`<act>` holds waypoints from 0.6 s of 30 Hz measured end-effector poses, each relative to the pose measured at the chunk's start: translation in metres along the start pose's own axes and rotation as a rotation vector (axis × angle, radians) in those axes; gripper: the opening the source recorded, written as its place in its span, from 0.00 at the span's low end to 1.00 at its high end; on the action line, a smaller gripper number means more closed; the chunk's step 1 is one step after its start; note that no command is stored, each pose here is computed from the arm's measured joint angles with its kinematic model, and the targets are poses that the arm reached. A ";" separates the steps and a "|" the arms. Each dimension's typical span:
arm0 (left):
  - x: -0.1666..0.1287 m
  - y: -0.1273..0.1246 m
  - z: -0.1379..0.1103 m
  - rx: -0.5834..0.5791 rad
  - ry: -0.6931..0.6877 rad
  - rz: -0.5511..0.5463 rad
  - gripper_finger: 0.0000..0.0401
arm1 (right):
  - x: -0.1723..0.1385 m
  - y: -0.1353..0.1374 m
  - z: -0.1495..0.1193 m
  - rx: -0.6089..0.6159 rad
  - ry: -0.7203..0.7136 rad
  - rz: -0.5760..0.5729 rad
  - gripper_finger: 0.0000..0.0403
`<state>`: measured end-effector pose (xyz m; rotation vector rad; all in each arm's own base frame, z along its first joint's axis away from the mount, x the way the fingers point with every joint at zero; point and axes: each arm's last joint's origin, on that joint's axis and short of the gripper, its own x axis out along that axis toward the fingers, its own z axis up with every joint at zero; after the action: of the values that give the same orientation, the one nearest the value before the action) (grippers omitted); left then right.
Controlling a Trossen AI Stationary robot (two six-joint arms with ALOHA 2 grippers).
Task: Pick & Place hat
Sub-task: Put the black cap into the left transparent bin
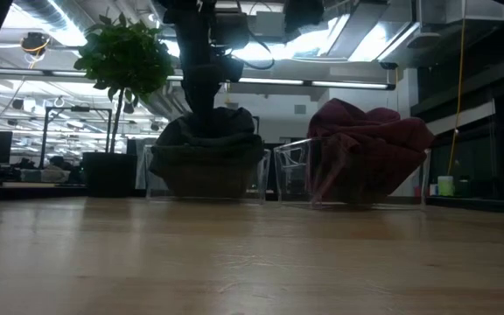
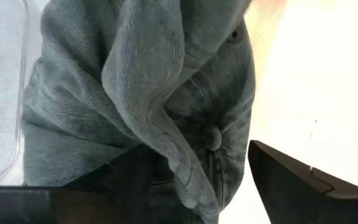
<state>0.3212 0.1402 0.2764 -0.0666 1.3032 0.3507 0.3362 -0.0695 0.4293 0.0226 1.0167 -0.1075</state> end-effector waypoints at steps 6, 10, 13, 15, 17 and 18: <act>0.000 0.000 0.004 -0.029 -0.040 0.007 0.67 | -0.016 0.001 -0.004 -0.040 -0.036 0.003 0.35; -0.002 0.000 0.002 -0.022 -0.034 0.007 0.67 | -0.023 0.002 -0.007 -0.057 -0.041 0.005 0.35; -0.013 -0.002 -0.002 -0.031 -0.041 -0.001 0.67 | -0.032 0.004 -0.014 -0.063 -0.022 0.015 0.35; -0.023 -0.003 -0.006 -0.041 -0.060 -0.018 0.67 | -0.040 0.004 -0.019 -0.062 -0.013 0.016 0.35; -0.037 -0.006 -0.009 -0.039 -0.103 -0.038 0.67 | -0.049 0.005 -0.023 -0.063 -0.020 0.015 0.35; -0.045 -0.007 -0.011 -0.043 -0.125 -0.050 0.67 | -0.053 0.005 -0.025 -0.062 -0.027 0.014 0.35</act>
<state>0.3029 0.1212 0.3151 -0.1113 1.1683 0.3350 0.2879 -0.0582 0.4608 -0.0283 0.9921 -0.0632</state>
